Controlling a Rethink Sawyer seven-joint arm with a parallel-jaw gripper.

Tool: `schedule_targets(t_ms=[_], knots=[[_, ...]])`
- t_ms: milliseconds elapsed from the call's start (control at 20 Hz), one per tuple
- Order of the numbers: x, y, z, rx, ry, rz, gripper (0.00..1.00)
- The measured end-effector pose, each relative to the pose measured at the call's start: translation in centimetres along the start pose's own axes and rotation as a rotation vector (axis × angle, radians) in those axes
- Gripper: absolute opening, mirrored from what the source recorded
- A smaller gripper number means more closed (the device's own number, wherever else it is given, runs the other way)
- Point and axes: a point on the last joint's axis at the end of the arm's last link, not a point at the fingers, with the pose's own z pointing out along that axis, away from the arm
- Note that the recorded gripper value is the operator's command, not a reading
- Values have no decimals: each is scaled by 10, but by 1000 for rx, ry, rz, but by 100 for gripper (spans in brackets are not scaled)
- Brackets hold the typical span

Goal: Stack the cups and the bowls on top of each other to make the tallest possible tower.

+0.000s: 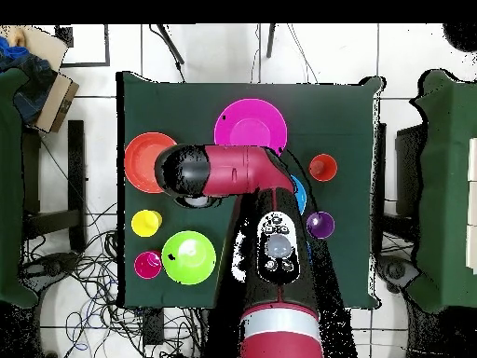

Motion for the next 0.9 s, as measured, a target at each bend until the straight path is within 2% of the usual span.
schedule_targets(t_ms=[500, 900], knots=[[-5, -1, -17, -1, -29, 2, 100], [-9, -2, -23, 3, -13, 5, 100]])
